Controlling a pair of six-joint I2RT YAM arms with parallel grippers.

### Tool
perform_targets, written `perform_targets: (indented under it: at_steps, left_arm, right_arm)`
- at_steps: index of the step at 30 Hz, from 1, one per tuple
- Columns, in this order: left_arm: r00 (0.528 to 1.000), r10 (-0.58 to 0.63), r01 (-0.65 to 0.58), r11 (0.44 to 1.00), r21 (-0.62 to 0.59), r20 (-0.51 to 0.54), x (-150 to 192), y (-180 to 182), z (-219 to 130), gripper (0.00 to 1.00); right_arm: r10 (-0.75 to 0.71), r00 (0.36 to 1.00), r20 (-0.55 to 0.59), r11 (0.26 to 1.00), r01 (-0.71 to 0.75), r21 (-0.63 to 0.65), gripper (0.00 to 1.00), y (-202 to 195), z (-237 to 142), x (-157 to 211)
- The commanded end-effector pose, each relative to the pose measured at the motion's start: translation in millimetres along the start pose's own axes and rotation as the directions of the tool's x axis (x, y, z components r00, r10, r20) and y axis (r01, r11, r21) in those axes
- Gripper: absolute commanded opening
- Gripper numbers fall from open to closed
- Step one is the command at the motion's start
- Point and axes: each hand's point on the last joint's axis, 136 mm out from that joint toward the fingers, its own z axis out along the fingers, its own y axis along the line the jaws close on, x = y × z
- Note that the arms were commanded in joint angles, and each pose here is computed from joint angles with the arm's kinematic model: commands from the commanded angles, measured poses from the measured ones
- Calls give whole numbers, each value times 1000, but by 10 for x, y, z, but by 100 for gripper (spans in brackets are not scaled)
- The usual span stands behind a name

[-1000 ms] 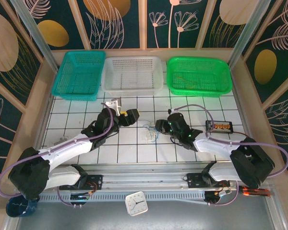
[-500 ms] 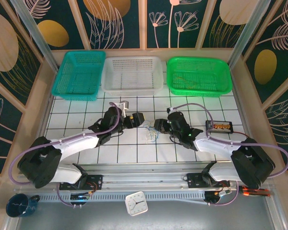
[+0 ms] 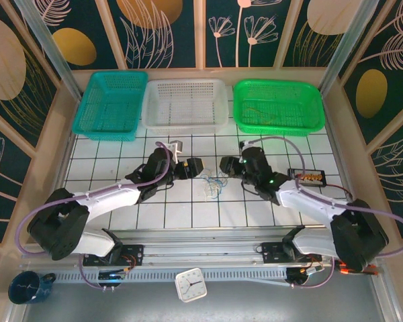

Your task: Untangle the cables

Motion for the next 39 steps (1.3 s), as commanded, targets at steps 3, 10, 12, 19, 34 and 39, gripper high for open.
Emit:
perform_targets:
  at_steps: [3,10,12,19,34,39]
  left_arm:
    - [998,39,-39,999,10,51,-154,-108,-86,82]
    - [997,38,-39,999,17,60,-174,-123,-106,84]
    - [997,35,-36,999,17,68,-189,-129,-117,84]
    - [996,20,-22,999,26,84,-216,-147,-157,85]
    - [995,7,-10,999,36,104,-252,-177,-212,85]
    - [994,5,-9,999,34,105,-246,-167,-214,85]
  right_arm:
    - [-73,995,70,996,76,-42,42,188,-278,-456]
    - [-293,955,-52,956,293,5,50,42,-149,-226]
    - [-317,945,-75,948,318,-8,51,24,-94,-133]
    - [-412,903,-123,911,411,-41,54,56,107,187]
    - [-500,839,-215,858,514,10,54,-34,491,481]
    - [-504,841,-200,857,515,8,54,30,581,401]
